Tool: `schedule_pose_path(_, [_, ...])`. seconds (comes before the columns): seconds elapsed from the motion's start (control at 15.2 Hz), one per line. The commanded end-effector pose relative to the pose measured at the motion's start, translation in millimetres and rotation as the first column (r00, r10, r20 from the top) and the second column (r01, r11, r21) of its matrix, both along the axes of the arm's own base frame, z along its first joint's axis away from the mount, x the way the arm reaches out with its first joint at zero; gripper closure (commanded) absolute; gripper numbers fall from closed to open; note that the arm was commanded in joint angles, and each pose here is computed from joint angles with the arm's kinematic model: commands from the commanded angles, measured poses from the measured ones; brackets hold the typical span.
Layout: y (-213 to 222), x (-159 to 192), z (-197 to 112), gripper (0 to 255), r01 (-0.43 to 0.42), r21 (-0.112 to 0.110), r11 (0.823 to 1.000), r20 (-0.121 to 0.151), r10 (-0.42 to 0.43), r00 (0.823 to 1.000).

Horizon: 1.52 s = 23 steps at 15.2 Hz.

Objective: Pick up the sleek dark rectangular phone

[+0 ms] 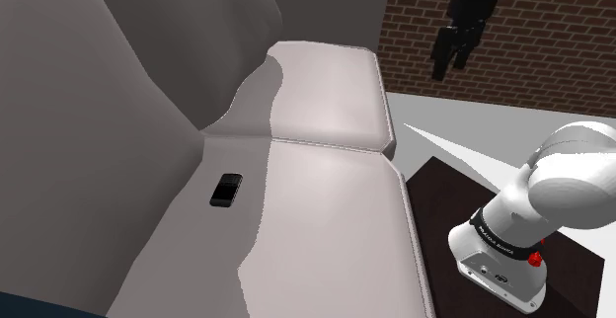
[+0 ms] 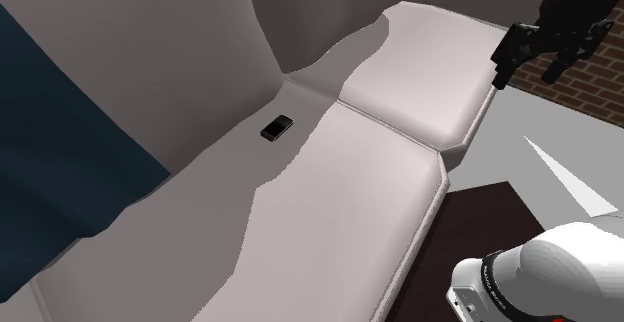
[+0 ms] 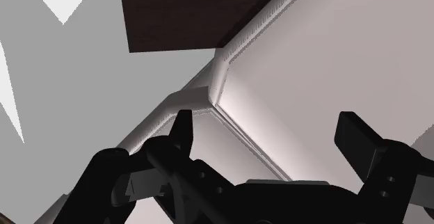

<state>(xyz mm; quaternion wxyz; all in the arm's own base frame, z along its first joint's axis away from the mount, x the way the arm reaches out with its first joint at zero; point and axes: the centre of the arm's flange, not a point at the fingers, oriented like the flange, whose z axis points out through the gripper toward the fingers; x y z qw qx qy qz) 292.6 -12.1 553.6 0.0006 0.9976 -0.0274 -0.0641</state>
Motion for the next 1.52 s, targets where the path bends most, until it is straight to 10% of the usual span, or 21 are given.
schedule_pose_path(0.0, [0.0,0.0,0.0,0,0.0,0.0,1.0,0.0,0.0,1.0])
schedule_pose_path(1.45, [246.7,89.6,-133.8,0,0.301,-0.081,0.95,0.048,-0.298,0.953])
